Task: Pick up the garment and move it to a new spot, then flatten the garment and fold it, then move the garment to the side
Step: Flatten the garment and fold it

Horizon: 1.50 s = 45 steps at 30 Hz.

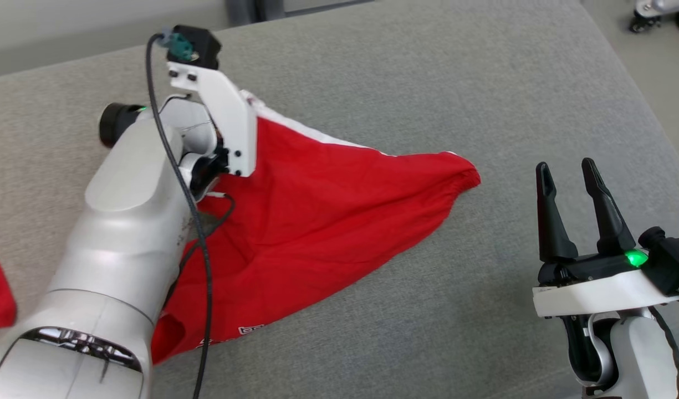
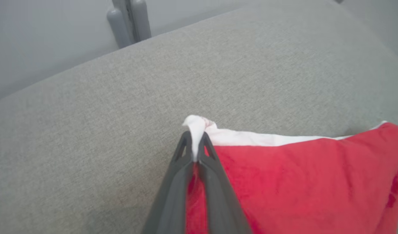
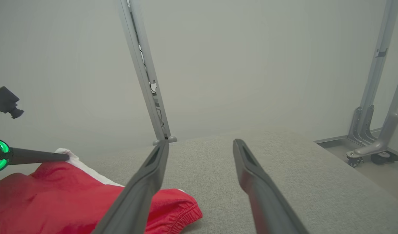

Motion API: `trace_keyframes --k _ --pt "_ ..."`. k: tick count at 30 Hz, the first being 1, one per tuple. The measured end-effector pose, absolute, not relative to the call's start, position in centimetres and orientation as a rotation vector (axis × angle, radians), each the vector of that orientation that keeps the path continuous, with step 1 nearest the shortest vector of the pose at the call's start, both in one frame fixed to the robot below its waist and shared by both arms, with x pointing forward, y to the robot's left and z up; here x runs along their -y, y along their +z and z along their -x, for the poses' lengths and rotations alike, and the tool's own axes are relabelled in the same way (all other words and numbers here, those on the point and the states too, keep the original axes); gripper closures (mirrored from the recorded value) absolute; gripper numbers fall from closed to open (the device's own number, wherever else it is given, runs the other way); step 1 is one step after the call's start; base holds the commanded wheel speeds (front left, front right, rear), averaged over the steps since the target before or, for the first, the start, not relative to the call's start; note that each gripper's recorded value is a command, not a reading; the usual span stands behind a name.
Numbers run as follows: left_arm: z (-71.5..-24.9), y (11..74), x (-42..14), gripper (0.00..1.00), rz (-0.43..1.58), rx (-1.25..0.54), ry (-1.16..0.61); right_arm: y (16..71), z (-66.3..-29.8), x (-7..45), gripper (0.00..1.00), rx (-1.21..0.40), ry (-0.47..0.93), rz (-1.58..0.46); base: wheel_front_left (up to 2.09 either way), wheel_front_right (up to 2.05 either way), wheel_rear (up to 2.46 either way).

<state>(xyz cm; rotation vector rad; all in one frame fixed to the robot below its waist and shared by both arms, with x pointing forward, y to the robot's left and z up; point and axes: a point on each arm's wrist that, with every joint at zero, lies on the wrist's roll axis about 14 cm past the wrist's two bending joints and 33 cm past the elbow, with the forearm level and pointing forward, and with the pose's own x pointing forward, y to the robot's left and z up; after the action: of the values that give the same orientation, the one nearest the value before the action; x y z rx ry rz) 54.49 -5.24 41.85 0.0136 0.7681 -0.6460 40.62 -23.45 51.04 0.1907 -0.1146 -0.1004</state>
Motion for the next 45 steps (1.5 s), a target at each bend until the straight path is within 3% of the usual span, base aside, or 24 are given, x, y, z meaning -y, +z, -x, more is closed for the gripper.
trace_keyframes --k 9,18,33,45 --pt "-51.4 47.1 5.4 1.00 -0.034 -0.581 -0.738 52.2 -40.9 21.7 0.00 0.148 -0.047 -0.200 0.00 0.00 0.00" --pt "-47.1 50.4 -0.5 1.00 -0.041 -0.436 -0.743 53.7 -40.4 19.7 0.00 0.185 0.023 -0.205 0.00 0.00 0.00" --pt "-34.8 45.3 -4.4 1.00 -0.036 -0.584 -0.762 53.7 -40.2 18.7 0.00 0.179 0.067 -0.199 0.00 0.00 0.00" --pt "-32.0 42.1 -5.3 1.00 0.028 -0.671 -0.689 52.9 -40.8 19.1 0.00 0.160 0.062 -0.188 0.00 0.00 0.00"
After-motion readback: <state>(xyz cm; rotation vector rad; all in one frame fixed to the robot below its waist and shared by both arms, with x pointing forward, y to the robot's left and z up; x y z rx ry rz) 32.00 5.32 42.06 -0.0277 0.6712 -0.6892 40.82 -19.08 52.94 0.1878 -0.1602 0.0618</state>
